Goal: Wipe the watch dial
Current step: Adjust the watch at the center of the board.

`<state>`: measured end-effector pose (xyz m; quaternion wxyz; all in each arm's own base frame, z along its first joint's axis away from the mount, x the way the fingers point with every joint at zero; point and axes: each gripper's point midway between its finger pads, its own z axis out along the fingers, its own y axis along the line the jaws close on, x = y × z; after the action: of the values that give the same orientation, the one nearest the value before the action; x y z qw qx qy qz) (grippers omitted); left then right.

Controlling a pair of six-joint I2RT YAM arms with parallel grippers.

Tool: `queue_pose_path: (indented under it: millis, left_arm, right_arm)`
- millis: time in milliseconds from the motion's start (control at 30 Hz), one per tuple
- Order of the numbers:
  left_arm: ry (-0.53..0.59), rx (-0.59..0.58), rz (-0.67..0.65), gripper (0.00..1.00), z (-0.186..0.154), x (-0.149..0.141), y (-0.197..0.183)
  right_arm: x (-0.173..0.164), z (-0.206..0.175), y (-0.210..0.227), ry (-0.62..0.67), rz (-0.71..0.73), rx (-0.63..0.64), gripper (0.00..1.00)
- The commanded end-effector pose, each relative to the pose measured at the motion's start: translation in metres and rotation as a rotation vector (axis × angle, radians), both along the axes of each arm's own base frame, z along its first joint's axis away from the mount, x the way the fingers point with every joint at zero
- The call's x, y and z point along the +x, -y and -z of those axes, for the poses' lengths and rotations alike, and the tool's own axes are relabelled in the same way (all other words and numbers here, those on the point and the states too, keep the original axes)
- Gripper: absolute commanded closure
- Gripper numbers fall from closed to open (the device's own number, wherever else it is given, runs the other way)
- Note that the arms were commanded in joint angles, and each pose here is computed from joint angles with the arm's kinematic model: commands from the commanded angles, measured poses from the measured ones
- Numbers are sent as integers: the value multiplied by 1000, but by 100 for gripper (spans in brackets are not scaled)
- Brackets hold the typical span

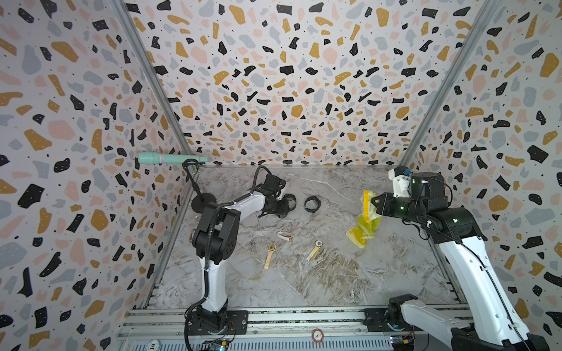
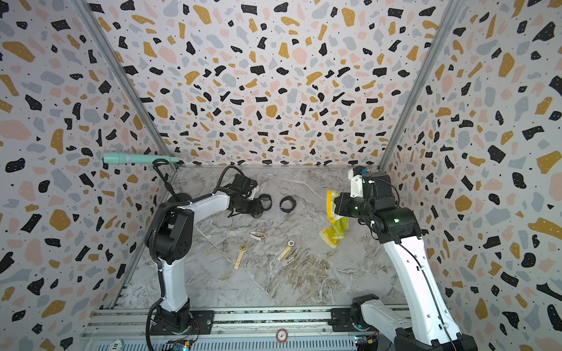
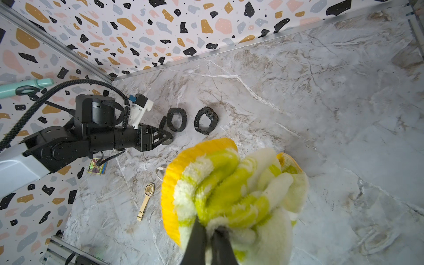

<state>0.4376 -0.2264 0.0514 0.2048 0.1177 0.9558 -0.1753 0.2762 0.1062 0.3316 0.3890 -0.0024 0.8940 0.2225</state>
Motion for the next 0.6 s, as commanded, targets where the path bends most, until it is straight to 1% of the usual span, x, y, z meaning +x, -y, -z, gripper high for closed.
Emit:
queue_pose_path:
  millis: [0, 100, 267, 400, 567]
  left_arm:
    - [28, 4, -31, 50, -12, 11, 1]
    - [11, 29, -29, 50, -7, 12, 0]
    - [-40, 68, -10, 50, 7, 5, 6]
    - [-78, 89, -32, 51, 19, 4, 6]
    - [-96, 140, -46, 52, 24, 3, 4]
  right_arm:
    - [-1, -13, 4, 33, 16, 0, 100]
    - [-2, -13, 5, 33, 18, -3, 100]
    - [-2, -11, 6, 29, 22, -10, 100]
    - [-2, -9, 7, 24, 26, -14, 100]
    - [-4, -7, 9, 24, 38, -18, 100]
